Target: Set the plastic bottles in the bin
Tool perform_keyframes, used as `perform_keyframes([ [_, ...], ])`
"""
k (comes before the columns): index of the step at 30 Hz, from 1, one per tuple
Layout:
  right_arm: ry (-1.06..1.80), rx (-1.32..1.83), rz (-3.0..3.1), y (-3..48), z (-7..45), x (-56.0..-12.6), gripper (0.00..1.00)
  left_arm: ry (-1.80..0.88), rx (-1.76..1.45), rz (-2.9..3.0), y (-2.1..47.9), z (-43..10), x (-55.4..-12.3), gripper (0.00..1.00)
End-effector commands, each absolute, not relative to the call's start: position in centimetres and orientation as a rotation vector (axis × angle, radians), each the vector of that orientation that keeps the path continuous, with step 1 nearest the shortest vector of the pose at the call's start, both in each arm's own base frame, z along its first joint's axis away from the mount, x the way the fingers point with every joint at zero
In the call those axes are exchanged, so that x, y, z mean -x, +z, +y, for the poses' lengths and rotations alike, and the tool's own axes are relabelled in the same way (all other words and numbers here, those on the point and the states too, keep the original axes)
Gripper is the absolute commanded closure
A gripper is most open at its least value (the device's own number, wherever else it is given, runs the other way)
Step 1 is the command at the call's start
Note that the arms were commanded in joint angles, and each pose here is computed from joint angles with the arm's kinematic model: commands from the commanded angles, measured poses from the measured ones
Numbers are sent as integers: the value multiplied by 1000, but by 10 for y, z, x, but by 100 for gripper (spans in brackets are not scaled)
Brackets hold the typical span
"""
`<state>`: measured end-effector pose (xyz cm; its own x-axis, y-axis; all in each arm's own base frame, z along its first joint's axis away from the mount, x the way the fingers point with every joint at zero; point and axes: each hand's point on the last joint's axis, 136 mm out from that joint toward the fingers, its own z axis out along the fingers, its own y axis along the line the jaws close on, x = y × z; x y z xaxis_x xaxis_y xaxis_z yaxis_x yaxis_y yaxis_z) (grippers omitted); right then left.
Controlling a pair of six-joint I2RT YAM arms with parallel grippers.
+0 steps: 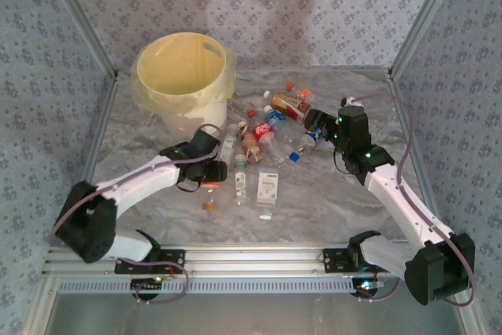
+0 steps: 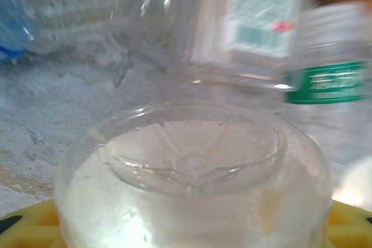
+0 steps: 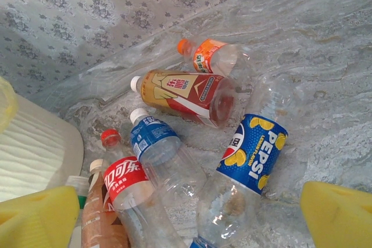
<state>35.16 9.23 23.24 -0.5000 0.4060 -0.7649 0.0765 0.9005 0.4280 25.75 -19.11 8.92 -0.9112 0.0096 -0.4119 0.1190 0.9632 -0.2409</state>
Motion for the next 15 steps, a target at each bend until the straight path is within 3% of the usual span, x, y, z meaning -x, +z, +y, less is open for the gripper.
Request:
perform_keyframes([
  [1, 432, -315, 2020, 249, 95, -357, 0, -491, -162, 2479, 141, -203, -261, 48],
  [15, 647, 42, 1766, 302, 152, -342, 0, -727, -224, 1875, 313, -202, -258, 48],
])
